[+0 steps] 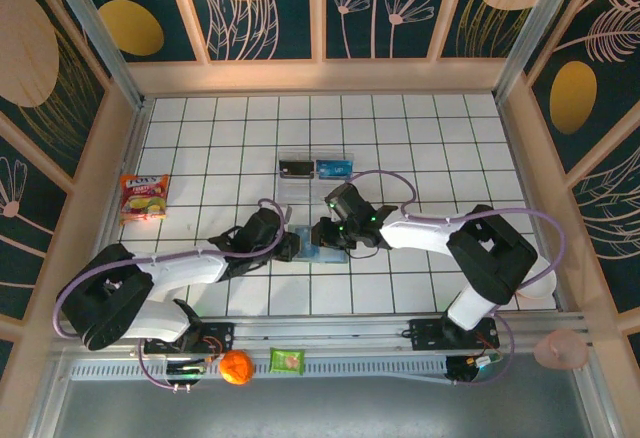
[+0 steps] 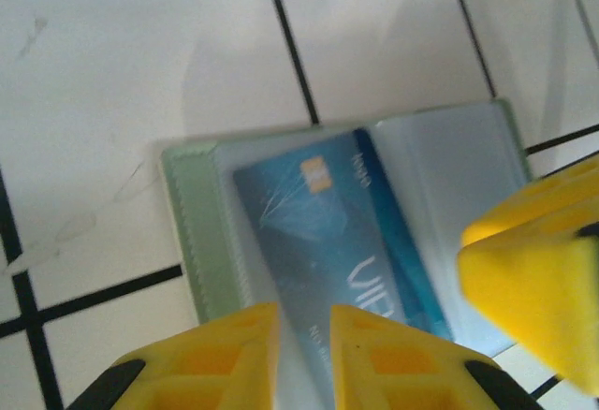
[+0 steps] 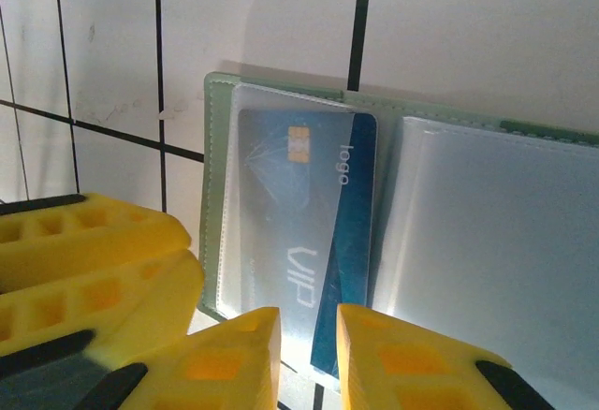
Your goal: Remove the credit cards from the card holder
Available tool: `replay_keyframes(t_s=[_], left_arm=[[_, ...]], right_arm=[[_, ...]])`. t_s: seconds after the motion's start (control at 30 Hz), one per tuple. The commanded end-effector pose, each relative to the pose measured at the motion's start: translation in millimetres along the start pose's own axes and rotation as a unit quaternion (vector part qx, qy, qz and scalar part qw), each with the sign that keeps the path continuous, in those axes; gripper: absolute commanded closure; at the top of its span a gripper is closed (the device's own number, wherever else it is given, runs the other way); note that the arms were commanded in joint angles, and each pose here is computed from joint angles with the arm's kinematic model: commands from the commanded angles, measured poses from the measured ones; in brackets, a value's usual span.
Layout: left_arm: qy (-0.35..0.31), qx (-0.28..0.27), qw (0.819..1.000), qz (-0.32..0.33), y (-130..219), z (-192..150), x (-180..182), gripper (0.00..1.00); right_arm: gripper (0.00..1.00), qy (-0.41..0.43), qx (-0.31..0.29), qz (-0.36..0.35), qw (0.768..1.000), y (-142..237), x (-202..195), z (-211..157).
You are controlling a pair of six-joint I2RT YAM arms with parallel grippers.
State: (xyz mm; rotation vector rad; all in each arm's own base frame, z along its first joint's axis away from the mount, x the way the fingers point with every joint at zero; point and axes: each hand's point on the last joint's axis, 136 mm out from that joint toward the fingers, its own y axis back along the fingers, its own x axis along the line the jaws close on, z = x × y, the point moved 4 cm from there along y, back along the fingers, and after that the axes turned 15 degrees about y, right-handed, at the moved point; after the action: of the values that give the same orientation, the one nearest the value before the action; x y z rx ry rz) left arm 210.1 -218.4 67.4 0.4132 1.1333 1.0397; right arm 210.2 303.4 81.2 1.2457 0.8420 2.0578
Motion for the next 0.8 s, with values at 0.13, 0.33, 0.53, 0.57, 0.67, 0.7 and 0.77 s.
replay_keyframes(t_s=[0.13,0.33,0.53,0.57,0.67,0.7,0.77], left_arm=[[0.013,0.007,0.999,0.034,-1.4,-12.0,21.2,0.79],[0.012,0.016,0.999,0.04,-7.8,-16.0,24.9,0.8],[0.013,0.019,0.999,0.04,-8.6,-18.4,27.0,0.8],[0.012,0.021,0.999,0.039,-9.0,-19.0,26.8,0.81],[0.016,0.026,0.999,0.036,-10.2,-21.4,27.2,0.82],[0.016,0.028,0.999,0.034,-10.6,-22.0,27.0,0.82],[0.016,0.029,0.999,0.032,-11.1,-22.4,26.5,0.83]], right_arm=[[0.76,-0.008,0.001,0.018,1.0,-4.8,5.1,2.8],[0.75,-0.013,0.006,0.009,1.0,-11.0,-1.8,1.4],[0.75,-0.02,0.021,-0.01,1.0,-18.6,-14.5,-5.7],[0.76,-0.021,0.022,-0.011,0.999,-19.7,-15.9,-6.5],[0.76,-0.021,0.024,-0.016,0.999,-20.9,-19.0,-7.6],[0.76,-0.02,0.024,-0.018,0.999,-20.6,-19.4,-7.5],[0.76,-0.022,0.024,-0.026,0.999,-19.2,-22.8,-7.8]])
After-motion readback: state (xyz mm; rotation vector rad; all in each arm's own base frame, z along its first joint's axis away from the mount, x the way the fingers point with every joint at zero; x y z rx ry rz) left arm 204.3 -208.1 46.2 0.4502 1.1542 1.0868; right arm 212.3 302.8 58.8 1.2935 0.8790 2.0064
